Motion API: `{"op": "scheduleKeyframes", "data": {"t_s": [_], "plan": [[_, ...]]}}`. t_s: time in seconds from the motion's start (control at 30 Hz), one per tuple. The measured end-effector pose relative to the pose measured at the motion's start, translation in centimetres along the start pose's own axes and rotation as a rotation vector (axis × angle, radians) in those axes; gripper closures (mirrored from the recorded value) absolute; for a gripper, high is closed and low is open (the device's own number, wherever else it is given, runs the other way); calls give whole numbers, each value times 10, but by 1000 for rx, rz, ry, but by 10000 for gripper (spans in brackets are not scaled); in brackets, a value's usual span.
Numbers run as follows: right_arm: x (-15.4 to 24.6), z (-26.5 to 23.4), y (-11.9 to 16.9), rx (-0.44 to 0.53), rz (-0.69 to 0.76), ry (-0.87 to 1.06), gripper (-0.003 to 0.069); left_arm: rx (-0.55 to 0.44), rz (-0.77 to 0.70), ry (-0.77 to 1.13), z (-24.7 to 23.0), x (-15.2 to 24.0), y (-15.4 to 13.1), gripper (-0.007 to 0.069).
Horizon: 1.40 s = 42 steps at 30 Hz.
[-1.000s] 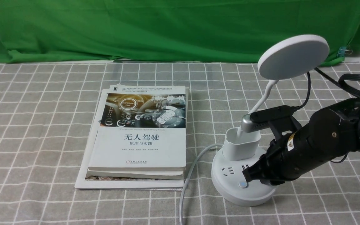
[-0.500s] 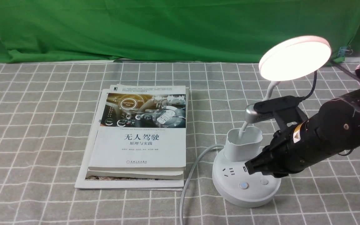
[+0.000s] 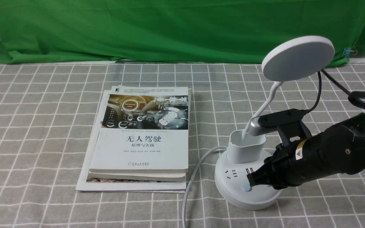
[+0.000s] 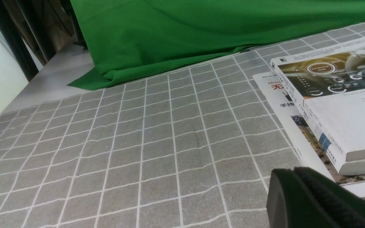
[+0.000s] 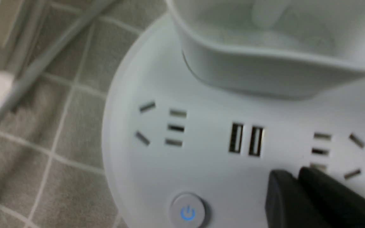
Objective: Turn off the desk lamp on the grey coffee tablecloth by hand.
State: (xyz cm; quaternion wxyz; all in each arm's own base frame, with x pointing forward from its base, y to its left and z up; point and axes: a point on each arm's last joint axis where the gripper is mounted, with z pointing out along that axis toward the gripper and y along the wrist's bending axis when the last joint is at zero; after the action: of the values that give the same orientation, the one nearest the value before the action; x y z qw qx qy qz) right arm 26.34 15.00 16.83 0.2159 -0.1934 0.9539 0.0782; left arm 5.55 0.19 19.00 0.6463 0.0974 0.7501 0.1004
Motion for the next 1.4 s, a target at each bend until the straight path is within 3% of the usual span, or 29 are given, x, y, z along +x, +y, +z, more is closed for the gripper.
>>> {"op": "scheduleKeyframes", "data": {"t_s": [0.27, 0.57, 0.83, 1.0, 1.4], "plan": [[4, -19, 0, -2, 4, 4, 550, 0, 1, 0, 0, 0, 0, 624], [0, -114, -6, 10, -32, -278, 549, 0, 0, 0, 0, 0, 0, 624], [40, -177, -19, 52, 30, -223, 573, 0, 0, 0, 0, 0, 0, 624], [65, -213, -18, 40, 40, -297, 624, 0, 0, 0, 0, 0, 0, 624], [99, -262, -17, 5, 68, -520, 624, 0, 0, 0, 0, 0, 0, 624]]}}
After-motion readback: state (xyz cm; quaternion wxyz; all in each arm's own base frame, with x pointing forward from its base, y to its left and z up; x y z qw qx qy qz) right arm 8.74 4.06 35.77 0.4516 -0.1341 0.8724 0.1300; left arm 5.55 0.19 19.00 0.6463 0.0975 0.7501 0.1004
